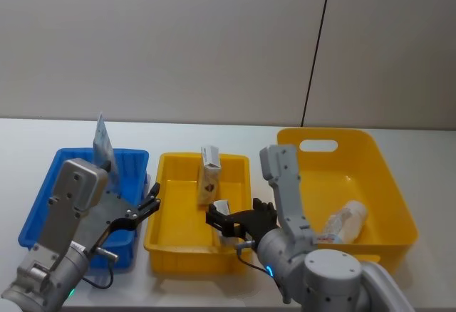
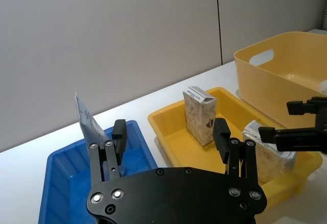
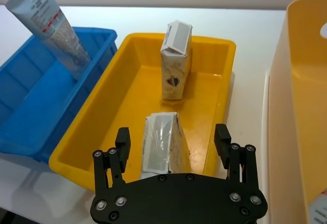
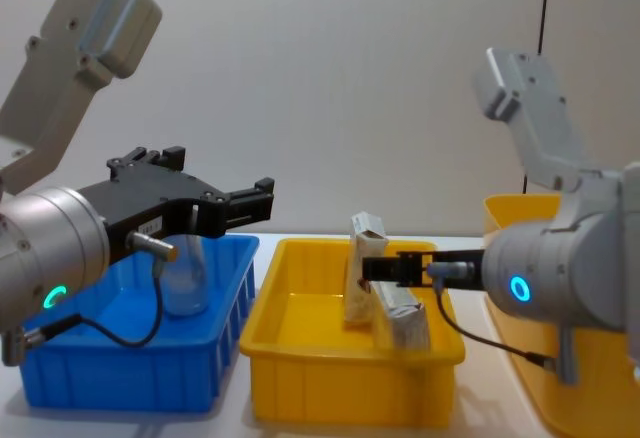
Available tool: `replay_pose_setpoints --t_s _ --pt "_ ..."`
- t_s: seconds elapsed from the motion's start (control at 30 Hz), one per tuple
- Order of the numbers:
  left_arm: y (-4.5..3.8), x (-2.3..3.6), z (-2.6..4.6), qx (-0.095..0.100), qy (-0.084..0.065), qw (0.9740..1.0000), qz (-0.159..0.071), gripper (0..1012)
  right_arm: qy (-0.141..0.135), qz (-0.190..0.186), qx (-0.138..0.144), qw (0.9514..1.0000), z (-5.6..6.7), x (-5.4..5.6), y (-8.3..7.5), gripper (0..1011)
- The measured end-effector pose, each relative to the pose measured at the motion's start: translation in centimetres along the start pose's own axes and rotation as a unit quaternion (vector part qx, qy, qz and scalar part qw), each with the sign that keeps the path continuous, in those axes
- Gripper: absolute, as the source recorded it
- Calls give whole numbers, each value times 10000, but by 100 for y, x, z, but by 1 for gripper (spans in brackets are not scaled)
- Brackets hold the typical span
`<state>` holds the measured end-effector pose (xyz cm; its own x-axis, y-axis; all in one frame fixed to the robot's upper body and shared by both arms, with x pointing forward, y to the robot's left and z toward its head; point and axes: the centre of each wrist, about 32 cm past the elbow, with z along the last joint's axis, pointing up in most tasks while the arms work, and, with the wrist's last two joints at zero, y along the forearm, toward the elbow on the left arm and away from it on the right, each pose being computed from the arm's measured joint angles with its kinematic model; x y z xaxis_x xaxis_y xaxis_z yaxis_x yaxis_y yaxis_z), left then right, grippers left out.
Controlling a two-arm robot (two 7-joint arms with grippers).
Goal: Bimanual collaborative sorting of washing and personal care products
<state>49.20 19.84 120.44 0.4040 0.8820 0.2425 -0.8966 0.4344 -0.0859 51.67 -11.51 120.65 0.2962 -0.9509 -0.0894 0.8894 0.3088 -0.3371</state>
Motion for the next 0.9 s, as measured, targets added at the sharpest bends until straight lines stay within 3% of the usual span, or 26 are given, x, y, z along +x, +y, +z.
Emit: replay_pose_setpoints --t_s 0.33,0.63,0.9 --pt "0 0 0 0 0 10000 0 1001 1 -51 -322 9995 15 -108 139 1002" --pt "0 0 0 0 0 10000 0 1001 -4 -95 -549 9984 13 -162 232 803" --pt "0 0 0 0 0 10000 0 1001 -2 -256 -761 9968 15 -189 295 524"
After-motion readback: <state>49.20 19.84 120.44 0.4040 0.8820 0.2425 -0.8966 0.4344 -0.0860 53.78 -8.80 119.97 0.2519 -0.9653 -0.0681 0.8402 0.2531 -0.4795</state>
